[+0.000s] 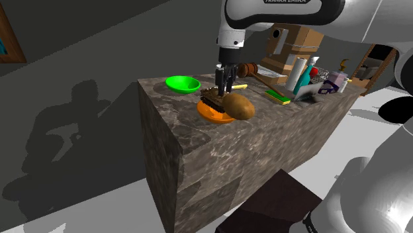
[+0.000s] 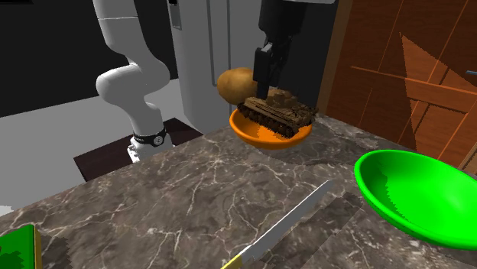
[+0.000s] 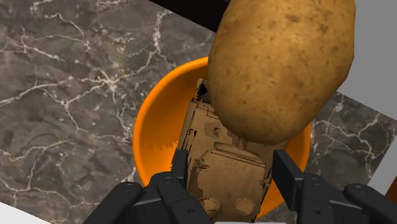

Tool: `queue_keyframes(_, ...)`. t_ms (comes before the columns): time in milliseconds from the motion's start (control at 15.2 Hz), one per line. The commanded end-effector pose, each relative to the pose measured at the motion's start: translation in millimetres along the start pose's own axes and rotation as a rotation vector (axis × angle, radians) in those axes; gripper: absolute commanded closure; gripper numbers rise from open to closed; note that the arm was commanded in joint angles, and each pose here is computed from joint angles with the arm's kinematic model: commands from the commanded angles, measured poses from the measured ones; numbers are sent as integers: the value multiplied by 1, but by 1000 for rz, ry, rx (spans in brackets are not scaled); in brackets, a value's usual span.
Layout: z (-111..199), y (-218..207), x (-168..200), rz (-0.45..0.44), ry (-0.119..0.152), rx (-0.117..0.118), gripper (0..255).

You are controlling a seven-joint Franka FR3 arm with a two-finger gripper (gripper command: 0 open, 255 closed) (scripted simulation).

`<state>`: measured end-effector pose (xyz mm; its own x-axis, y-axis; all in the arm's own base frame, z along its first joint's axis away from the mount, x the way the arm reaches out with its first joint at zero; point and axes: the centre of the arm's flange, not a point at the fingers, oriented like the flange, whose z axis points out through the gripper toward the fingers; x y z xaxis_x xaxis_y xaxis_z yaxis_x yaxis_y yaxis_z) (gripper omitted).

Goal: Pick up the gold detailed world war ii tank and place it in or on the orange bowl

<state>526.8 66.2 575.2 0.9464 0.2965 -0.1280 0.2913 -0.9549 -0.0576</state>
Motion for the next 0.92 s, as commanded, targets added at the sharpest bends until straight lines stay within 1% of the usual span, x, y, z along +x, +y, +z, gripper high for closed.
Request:
queue_keyframes(0,2,0,1,-1,-4,1,255)
queue_keyframes(132,2,0,1,-1,-4,1,255)
queue_keyframes(198,2,0,1,-1,-4,1,0)
queue_keyframes(528,2,0,1,-1,-4,1,0)
queue_keyframes(792,-48,0,1,-1,-4,1,0)
queue_keyframes(858,-48,0,1,-1,-4,1,0)
